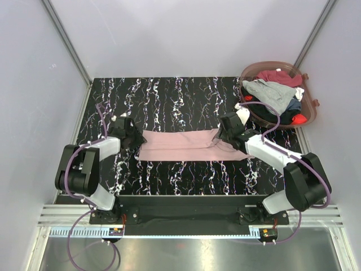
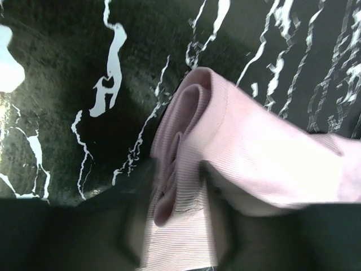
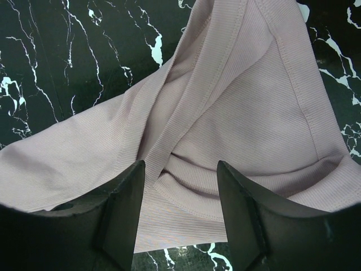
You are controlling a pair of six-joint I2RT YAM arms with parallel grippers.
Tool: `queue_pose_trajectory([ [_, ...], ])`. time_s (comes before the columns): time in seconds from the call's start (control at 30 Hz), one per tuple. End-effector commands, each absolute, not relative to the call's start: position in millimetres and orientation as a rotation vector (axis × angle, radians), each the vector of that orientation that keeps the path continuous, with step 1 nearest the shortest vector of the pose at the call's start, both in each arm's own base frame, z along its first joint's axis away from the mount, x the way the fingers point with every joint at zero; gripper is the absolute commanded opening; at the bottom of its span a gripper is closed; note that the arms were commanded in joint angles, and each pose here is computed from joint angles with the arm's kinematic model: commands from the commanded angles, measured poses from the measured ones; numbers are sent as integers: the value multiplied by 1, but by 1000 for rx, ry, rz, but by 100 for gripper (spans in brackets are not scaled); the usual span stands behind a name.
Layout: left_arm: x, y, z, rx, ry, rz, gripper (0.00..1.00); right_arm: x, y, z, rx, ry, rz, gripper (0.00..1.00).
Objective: Fold and stack the tank tops
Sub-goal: Fold the tank top
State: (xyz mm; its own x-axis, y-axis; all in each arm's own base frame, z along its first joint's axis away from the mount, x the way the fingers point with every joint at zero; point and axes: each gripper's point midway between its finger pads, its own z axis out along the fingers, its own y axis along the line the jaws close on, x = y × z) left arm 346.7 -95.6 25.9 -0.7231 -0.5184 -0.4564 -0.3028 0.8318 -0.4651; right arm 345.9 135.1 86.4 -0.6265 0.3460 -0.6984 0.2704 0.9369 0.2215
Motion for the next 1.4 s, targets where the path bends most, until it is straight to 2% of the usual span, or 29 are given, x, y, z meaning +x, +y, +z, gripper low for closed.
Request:
queue_pose_trajectory([
  [0.0,353,-101,31,-573,2405,-519,32,356,135,115,451,2220,162,61],
  [0.03,353,-98,31,-579,2399,-504,27,356,135,114,452,2219,158,61],
  [0.07,353,-96,33,-578,2392,-497,17,357,134,114,457,2219,159,61],
  [0.2,353,-76,36,-630,2365,-488,0,361,133,110,472,2223,143,61],
  [0.3,348,-62,36,-665,2347,-476,0,368,129,112,500,2208,124,62],
  [0.37,347,-55,38,-677,2334,-469,0,374,125,114,516,2196,102,74],
  [0.43,347,-49,40,-685,2324,-464,0,383,125,115,530,2192,79,80],
  [0.67,346,-23,45,-732,2295,-432,0,423,135,116,574,2198,22,83],
  [0.97,345,-19,45,-742,2279,-422,0,482,143,102,675,2275,-66,81],
  [1.2,345,-21,46,-733,2277,-430,0,490,140,76,715,2325,-133,78],
  [1.37,345,-21,45,-733,2279,-432,0,489,131,57,655,2360,-237,68],
])
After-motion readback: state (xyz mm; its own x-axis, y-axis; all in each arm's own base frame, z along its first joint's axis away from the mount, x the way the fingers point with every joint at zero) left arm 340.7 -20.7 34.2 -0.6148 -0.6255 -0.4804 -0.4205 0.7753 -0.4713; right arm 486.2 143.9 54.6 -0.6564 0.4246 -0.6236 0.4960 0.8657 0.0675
